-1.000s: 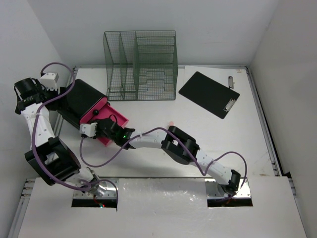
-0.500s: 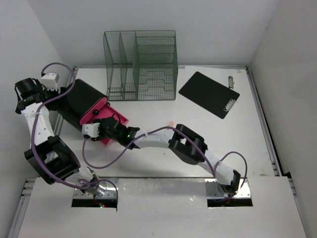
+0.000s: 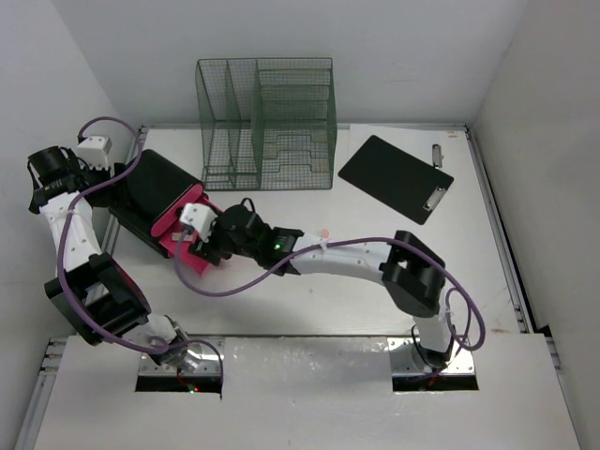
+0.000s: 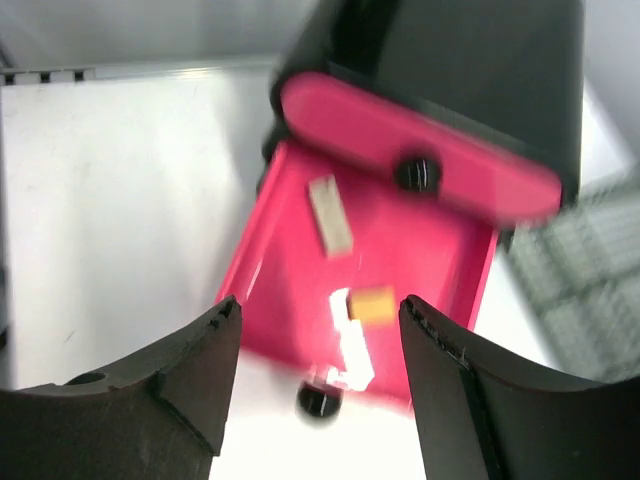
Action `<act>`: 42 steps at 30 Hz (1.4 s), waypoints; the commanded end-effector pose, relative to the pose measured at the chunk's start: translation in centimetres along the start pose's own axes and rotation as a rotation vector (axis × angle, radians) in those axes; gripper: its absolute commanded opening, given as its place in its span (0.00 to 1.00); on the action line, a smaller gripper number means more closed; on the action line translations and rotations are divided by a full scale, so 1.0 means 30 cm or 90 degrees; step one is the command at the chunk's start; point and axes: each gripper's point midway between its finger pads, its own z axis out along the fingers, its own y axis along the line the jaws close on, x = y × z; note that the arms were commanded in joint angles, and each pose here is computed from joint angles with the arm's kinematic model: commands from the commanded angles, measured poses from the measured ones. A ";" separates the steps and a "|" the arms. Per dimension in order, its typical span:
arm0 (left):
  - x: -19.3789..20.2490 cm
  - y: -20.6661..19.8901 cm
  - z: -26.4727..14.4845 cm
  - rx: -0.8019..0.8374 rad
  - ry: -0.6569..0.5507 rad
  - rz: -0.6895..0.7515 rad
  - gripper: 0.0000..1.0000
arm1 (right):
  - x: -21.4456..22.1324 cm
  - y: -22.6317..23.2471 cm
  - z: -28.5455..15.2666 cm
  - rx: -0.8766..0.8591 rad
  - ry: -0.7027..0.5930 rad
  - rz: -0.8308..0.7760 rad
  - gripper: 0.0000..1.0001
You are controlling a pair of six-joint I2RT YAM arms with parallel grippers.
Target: Organize the desk
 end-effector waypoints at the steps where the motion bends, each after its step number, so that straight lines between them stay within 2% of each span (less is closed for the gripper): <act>1: -0.056 0.032 -0.013 -0.010 -0.031 0.005 0.70 | 0.085 -0.019 -0.080 -0.002 0.032 0.148 0.63; 6: -0.080 0.048 -0.003 -0.017 -0.041 -0.001 0.70 | 0.225 0.004 -0.118 -0.013 0.081 0.202 0.64; 17: -0.129 0.104 0.050 -0.031 -0.050 -0.028 0.70 | 0.296 0.025 -0.067 -0.004 0.073 0.268 0.64; 22: -0.127 0.133 0.077 -0.045 -0.045 -0.041 0.70 | 0.361 0.014 -0.036 0.024 0.110 0.297 0.61; 28: -0.115 0.148 0.109 -0.046 -0.040 -0.046 0.70 | 0.376 0.017 -0.037 0.039 0.095 0.327 0.59; 37: -0.095 0.139 0.146 -0.029 -0.030 -0.053 0.70 | 0.422 0.019 0.048 0.049 0.100 0.344 0.55; 42: -0.090 0.137 0.152 -0.027 -0.029 -0.051 0.70 | 0.379 -0.011 0.073 0.064 0.069 0.343 0.53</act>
